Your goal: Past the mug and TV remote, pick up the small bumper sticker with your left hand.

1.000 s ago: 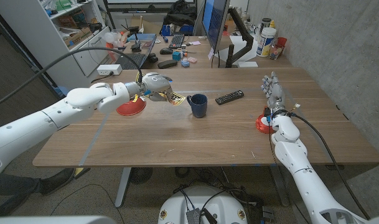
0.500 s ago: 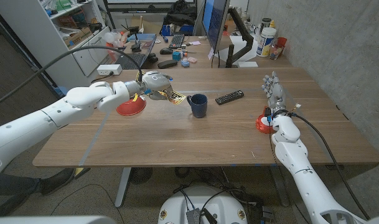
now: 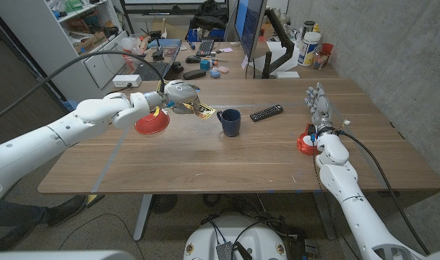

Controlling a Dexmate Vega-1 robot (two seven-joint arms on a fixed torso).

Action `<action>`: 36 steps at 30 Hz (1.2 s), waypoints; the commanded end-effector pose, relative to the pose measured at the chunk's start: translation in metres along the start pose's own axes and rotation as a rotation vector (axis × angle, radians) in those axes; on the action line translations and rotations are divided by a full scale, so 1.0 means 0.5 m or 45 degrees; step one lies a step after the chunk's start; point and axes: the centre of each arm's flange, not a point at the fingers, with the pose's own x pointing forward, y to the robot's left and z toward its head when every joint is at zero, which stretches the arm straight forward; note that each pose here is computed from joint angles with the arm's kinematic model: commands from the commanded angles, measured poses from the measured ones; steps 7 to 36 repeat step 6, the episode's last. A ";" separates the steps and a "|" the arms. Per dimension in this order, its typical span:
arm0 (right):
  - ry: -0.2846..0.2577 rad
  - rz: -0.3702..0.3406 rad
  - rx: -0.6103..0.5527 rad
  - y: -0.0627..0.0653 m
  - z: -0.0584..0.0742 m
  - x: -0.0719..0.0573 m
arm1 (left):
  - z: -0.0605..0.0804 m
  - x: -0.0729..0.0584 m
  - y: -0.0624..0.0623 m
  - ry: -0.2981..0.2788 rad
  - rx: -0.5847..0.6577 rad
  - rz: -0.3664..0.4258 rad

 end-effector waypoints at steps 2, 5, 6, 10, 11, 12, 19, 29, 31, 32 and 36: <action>0.000 -0.001 -0.002 0.003 0.001 0.003 | -0.003 0.005 0.001 -0.001 0.009 0.001; -0.002 -0.003 0.000 0.003 0.000 0.003 | -0.003 0.004 -0.001 0.001 0.006 0.003; -0.002 -0.006 0.001 0.002 -0.003 0.002 | -0.002 0.004 -0.004 -0.002 0.009 0.001; -0.002 -0.006 0.001 0.002 -0.003 0.002 | -0.002 0.004 -0.004 -0.002 0.009 0.001; -0.002 -0.006 0.001 0.002 -0.003 0.002 | -0.002 0.004 -0.004 -0.002 0.009 0.001; -0.002 -0.006 0.001 0.002 -0.003 0.002 | -0.002 0.004 -0.004 -0.002 0.009 0.001; -0.002 -0.006 0.001 0.002 -0.003 0.002 | -0.002 0.004 -0.004 -0.002 0.009 0.001; -0.002 -0.006 0.001 0.002 -0.003 0.002 | -0.002 0.004 -0.004 -0.002 0.009 0.001; -0.002 -0.006 0.001 0.002 -0.003 0.002 | -0.002 0.004 -0.004 -0.002 0.009 0.001; -0.002 -0.006 0.001 0.002 -0.003 0.002 | -0.002 0.004 -0.004 -0.002 0.009 0.001; -0.002 -0.006 0.001 0.002 -0.003 0.002 | -0.002 0.004 -0.004 -0.002 0.009 0.001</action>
